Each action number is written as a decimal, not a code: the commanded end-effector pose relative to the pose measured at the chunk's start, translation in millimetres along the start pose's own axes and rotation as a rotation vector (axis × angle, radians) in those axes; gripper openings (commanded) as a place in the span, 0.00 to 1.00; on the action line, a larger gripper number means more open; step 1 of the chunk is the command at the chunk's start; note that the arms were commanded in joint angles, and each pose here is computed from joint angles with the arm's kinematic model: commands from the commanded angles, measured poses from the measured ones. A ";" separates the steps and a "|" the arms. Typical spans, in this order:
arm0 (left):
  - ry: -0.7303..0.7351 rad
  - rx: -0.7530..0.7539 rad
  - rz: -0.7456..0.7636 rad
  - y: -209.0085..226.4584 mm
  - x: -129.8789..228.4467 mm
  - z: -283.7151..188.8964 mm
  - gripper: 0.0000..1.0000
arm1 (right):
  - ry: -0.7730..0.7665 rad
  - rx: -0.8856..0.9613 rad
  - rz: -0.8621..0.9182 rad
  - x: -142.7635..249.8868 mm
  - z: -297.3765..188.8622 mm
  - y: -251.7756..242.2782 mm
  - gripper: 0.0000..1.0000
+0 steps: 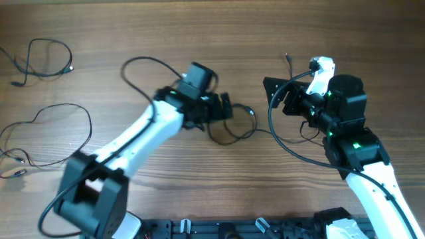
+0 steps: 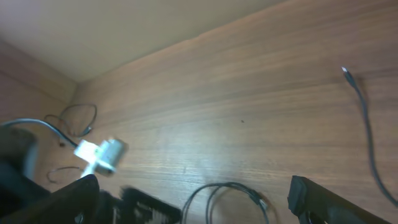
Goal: Untangle cables
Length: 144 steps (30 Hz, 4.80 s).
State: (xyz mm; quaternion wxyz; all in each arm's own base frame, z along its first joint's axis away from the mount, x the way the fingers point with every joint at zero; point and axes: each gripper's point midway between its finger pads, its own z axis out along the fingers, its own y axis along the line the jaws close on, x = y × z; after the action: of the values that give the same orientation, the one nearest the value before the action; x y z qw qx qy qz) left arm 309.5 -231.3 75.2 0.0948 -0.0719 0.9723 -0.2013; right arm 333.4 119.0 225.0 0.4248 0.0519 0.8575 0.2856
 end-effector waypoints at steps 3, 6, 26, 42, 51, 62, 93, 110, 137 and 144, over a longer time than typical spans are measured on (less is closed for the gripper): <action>0.024 -0.171 -0.121 17.0 27.9 24.1 0.99 | 0.045 0.080 0.030 9.9 0.0 -16.0 1.00; 0.044 -0.207 -0.206 23.2 36.9 23.4 0.99 | 0.086 0.138 0.045 21.5 -0.5 -28.3 1.00; 0.162 -0.280 -0.344 28.8 60.3 74.1 0.99 | 0.137 0.173 0.060 35.1 -2.9 -35.9 1.00; 0.251 -0.458 -0.357 54.1 74.0 89.4 0.99 | 0.138 0.173 0.060 35.1 -2.9 -36.0 1.00; 0.290 -0.459 -0.394 65.3 71.3 93.7 0.99 | 0.138 0.173 0.060 35.1 -2.9 -36.0 1.00; 0.326 -0.477 -0.317 72.1 73.3 96.5 0.94 | 0.137 0.173 0.060 35.1 -2.9 -35.9 1.00; -0.081 -0.733 -0.377 166.2 -86.7 -29.4 0.04 | 0.137 0.173 0.060 35.1 -2.9 -35.9 1.00; -0.706 -0.629 -0.426 248.1 -276.7 -204.7 0.04 | 0.146 0.177 0.062 36.9 -0.7 -37.6 1.00; -0.878 -0.354 -0.012 213.0 -341.2 -293.3 0.04 | 0.220 0.217 0.083 53.2 15.9 -51.9 1.00; -0.838 -0.282 0.045 191.5 -338.5 -279.9 0.04 | 0.226 0.220 0.085 54.6 17.3 -53.1 1.00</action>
State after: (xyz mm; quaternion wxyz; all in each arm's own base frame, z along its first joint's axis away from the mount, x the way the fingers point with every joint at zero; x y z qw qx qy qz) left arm 556.6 133.9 286.8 0.4607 -0.1790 0.8691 0.0192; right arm 315.5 104.6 149.1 0.2996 0.0947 0.9235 0.2201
